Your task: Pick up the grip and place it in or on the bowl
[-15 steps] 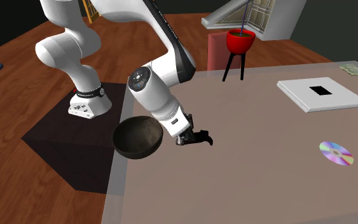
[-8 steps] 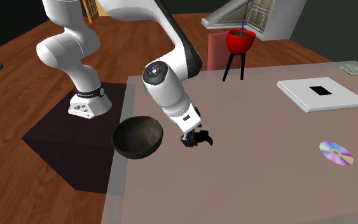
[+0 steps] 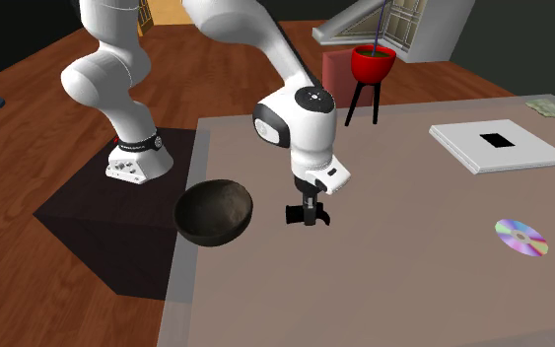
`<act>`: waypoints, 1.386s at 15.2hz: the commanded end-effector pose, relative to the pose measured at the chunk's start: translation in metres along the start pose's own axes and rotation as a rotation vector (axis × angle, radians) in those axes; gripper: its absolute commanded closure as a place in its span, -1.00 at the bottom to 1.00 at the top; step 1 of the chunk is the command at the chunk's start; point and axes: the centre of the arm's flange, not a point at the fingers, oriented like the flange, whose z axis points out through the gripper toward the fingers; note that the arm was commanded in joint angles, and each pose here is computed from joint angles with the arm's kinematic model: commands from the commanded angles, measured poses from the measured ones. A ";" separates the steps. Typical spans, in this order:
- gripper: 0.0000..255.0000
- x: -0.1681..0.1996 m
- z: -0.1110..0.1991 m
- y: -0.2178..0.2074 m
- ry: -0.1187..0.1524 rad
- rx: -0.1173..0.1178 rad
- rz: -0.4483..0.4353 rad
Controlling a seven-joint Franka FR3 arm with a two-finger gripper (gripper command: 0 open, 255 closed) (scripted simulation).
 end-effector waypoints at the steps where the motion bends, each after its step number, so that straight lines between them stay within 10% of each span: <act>1: -1.00 0.000 0.011 0.000 -0.002 -0.002 -0.001; 9: -1.00 0.000 0.014 0.000 -0.002 -0.002 -0.001; 10: 1.00 0.000 0.014 0.000 -0.002 -0.002 -0.001; 21: 1.00 0.000 0.004 -0.001 -0.002 -0.002 -0.001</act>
